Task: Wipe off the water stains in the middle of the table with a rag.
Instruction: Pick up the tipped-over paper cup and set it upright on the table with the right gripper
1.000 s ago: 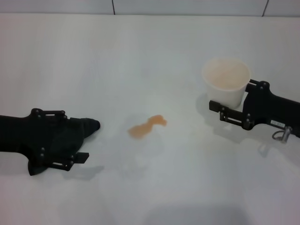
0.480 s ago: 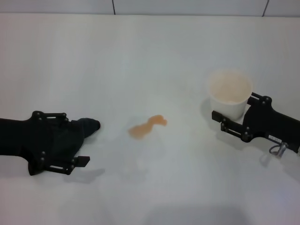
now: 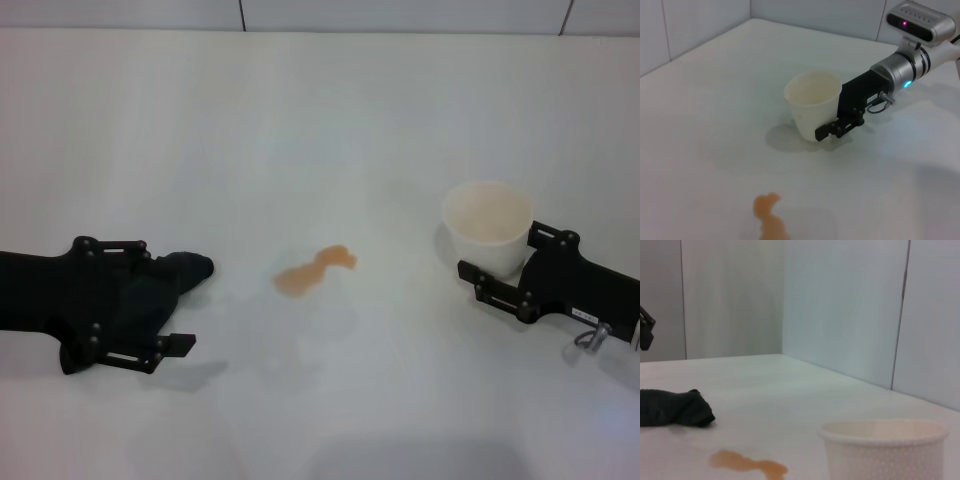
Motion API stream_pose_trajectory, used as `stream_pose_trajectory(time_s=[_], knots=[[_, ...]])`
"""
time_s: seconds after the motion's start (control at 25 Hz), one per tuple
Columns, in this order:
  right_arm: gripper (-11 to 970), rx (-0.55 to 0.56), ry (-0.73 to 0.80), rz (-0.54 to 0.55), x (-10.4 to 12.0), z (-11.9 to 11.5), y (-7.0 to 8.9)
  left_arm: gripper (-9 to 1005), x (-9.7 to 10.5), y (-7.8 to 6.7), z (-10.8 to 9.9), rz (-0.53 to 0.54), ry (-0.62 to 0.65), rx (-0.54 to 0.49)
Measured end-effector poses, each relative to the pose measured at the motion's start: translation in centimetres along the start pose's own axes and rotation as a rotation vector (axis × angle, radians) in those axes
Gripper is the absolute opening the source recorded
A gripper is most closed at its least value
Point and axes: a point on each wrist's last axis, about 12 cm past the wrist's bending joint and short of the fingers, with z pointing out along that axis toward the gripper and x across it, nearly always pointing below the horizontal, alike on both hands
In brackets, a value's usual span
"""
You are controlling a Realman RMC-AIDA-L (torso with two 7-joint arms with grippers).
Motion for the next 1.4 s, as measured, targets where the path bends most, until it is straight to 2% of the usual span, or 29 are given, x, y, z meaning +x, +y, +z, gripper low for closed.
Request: stream_pose_trajectory(time_s=[0.4, 0.8, 1.04, 1.4], knots=[[650, -0.021, 0.049, -0.049, 0.57, 0.19, 0.32, 813, -0.1, -0.03, 0.22, 0.001, -0.004, 0.004], [674, -0.039, 0.022, -0.053, 0.29, -0.1, 0.41, 808, 0.0, -0.07, 0.15, -0.001, -0.002, 0.003], [841, -0.039, 0.036, -0.039, 0.39, -0.23, 0.2, 805, -0.04, -0.08, 0.21, -0.003, -0.003, 0.004], [841, -0.039, 0.051, -0.015, 0.4, -0.56, -0.3, 801, -0.05, -0.15, 0.09, -0.003, 0.001, -0.001]])
